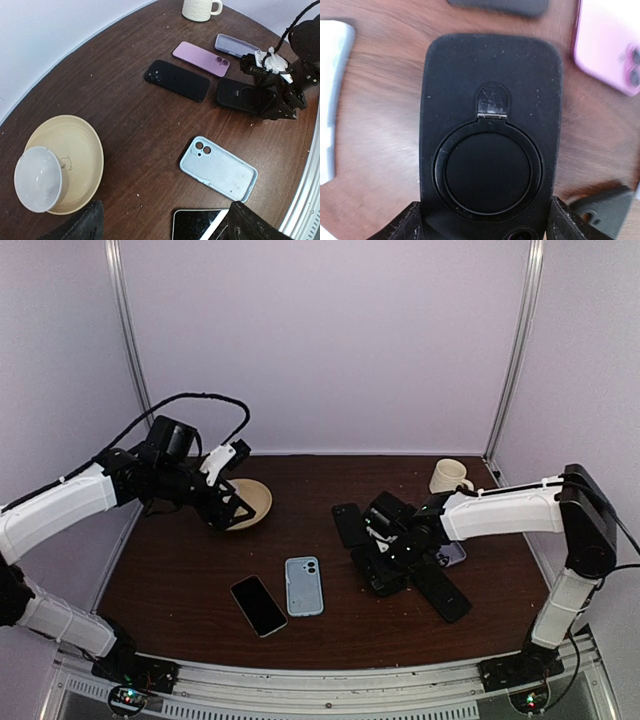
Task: Take the phone out of the phone case
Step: Pick up the phone with the phone case at the center of the board, then pass from the right arm to the left
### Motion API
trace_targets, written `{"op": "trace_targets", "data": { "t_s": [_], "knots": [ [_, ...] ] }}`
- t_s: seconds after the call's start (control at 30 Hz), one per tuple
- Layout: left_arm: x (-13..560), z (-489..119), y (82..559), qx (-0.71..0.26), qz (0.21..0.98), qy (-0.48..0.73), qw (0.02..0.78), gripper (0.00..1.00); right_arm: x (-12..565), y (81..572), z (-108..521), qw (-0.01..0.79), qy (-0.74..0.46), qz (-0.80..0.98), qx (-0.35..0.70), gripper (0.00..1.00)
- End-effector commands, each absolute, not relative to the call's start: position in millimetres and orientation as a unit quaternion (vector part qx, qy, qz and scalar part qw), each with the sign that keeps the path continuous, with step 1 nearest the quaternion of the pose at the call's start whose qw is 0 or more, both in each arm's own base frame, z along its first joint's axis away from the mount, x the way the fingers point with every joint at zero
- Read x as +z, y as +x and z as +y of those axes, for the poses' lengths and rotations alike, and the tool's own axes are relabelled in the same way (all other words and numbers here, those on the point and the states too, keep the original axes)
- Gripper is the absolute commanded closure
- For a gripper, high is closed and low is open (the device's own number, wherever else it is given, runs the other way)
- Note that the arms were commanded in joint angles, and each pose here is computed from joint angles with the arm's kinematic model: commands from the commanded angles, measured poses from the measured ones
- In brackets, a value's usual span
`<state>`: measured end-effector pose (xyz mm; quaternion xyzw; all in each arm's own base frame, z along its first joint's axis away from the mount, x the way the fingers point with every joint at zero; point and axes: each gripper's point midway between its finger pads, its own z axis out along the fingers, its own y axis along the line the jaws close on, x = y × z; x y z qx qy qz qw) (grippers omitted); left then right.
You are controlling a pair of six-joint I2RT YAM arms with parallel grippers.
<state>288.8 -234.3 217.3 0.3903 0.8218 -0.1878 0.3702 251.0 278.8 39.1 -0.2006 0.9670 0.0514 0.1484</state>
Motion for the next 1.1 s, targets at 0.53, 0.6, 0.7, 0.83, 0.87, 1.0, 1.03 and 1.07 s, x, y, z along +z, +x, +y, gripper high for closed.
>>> {"op": "trace_targets", "data": {
  "t_s": [0.53,0.6,0.7,0.83,0.87,1.0,1.03,1.07],
  "knots": [
    [243,-294,183,-0.224,0.367,0.737,0.522,0.17,181,193,355,0.132,-0.286,0.88,0.356,0.48],
    [237,-296,172,-0.215,0.334,0.754,0.523,0.2,186,180,359,0.101,-0.284,0.872,0.385,0.48],
    [224,-302,158,-0.187,0.296,0.783,0.514,0.22,191,166,366,0.071,-0.287,0.855,0.426,0.48],
    [214,-313,150,-0.168,0.277,0.797,0.51,0.25,194,154,375,0.044,-0.284,0.84,0.461,0.48],
    [213,-315,149,-0.168,0.274,0.796,0.513,0.26,195,151,378,0.04,-0.287,0.836,0.466,0.48],
    [206,-322,147,-0.164,0.269,0.797,0.515,0.3,202,131,390,0.027,-0.314,0.818,0.481,0.48],
    [205,-323,146,-0.165,0.268,0.798,0.514,0.3,204,126,393,0.024,-0.323,0.814,0.482,0.48],
    [203,-325,146,-0.166,0.268,0.799,0.512,0.31,205,122,396,0.02,-0.33,0.812,0.482,0.47]
  ]
}}
